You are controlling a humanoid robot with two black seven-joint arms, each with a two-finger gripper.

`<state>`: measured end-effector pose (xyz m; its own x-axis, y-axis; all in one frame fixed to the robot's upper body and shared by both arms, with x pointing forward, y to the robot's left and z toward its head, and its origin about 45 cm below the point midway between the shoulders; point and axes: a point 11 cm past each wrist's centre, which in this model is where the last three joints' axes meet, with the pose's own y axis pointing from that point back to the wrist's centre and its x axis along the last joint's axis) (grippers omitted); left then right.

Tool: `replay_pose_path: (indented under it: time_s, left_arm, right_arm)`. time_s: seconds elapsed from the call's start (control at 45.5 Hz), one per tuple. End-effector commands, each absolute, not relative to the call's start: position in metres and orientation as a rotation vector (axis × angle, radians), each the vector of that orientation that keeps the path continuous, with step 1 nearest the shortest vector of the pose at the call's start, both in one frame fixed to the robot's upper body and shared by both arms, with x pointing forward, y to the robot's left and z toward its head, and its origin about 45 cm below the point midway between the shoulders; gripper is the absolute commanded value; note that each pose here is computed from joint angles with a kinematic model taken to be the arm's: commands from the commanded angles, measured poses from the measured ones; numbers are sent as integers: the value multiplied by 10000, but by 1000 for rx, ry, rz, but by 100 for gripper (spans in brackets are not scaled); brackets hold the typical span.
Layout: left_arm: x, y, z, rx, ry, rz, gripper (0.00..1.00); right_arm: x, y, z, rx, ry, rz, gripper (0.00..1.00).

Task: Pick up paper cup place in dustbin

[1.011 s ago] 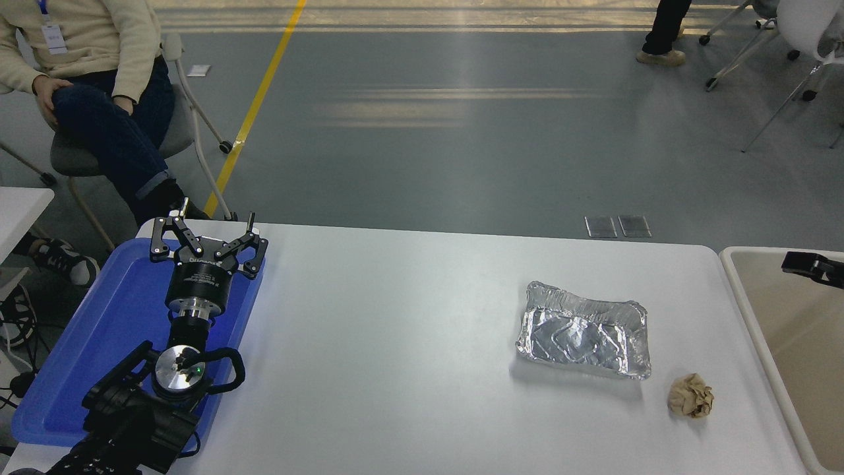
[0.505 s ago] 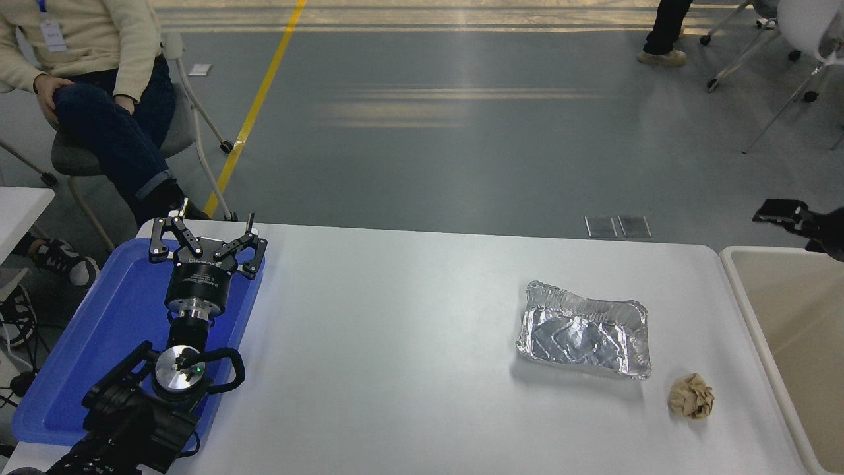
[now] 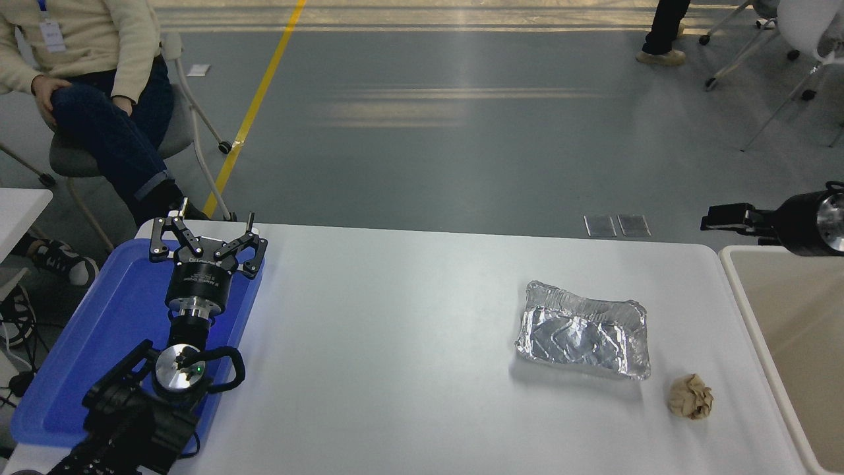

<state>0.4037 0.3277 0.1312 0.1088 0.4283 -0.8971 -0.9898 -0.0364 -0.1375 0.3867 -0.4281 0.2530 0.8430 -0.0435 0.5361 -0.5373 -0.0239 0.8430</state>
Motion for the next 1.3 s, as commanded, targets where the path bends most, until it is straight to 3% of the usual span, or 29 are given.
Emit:
replay_pose_path:
  time_s: [0.0, 0.242, 0.615, 0.813, 1.275]
  left_arm:
    - [4037, 3272, 1314, -982, 761, 1337, 100]
    - [4042, 3269, 1319, -981, 761, 1335, 100]
    - [4037, 3272, 1314, -982, 761, 1337, 100]
    - [4037, 3273, 1314, -983, 760, 1338, 100]
    - [4036, 3269, 1312, -980, 762, 1337, 100]
  right_arm:
    - [3606, -3988, 2610, 1513, -306, 457, 100]
    - [3346, -3507, 2660, 1555, -175, 443, 100]
    - [3282, -2859, 3128, 1590, -41, 490, 100]
    - [3267, -2334, 3247, 1762, -107, 315, 100]
    - [3182, -1827, 3117, 1763, -1, 228, 100]
